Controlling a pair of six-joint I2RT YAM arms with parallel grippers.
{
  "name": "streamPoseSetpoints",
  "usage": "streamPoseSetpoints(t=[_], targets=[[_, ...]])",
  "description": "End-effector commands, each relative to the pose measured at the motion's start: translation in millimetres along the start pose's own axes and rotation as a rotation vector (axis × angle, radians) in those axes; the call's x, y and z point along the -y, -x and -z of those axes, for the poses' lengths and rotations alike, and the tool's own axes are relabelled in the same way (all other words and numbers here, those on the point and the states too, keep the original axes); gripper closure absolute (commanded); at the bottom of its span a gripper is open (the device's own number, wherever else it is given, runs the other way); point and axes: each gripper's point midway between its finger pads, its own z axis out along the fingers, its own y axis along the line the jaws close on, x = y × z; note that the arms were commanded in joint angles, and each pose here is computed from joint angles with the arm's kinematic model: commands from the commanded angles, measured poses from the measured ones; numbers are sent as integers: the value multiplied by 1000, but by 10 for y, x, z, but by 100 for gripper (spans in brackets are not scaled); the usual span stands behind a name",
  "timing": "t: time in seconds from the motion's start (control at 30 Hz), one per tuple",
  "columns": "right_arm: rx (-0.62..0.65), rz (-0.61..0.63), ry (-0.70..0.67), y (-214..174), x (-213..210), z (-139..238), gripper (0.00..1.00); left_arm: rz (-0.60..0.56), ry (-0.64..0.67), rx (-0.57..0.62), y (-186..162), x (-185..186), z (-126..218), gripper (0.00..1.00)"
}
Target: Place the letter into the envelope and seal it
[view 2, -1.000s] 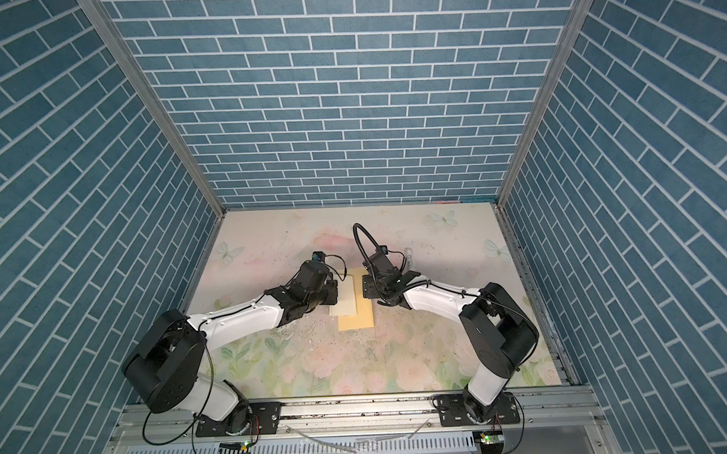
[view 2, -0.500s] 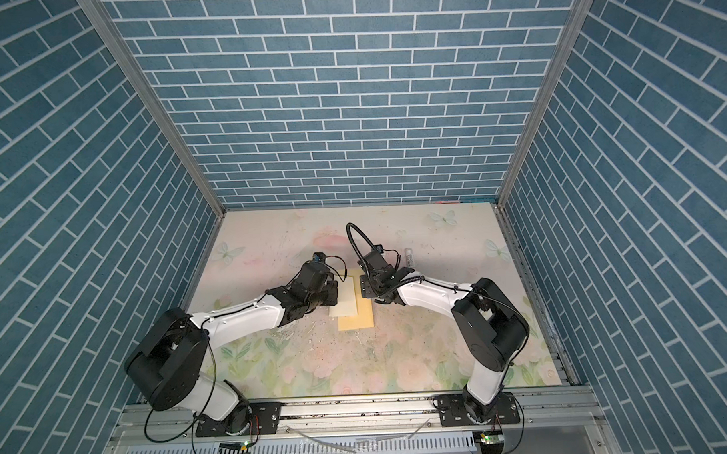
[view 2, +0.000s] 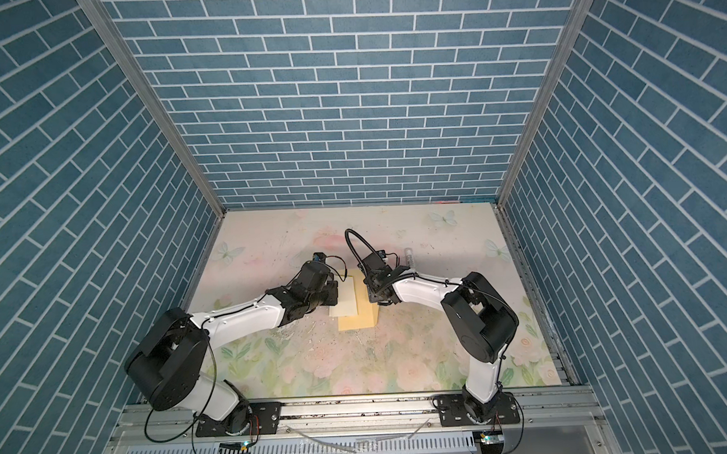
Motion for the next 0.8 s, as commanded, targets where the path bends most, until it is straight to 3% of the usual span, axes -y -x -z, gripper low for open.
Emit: streamPoseSetpoints(t=[0.0,0.6,0.77], targets=[[-17,-42,-35,43,47,-2,28,-25,32,-31,-116,-59,-46,100],[-120,-54,-62,-185,82,-150,28,-24,28,-39,-111,-39,-53,100],[-88,-74,-13,-73,8,-65,27,-18,4,-23,-14,30,17,100]])
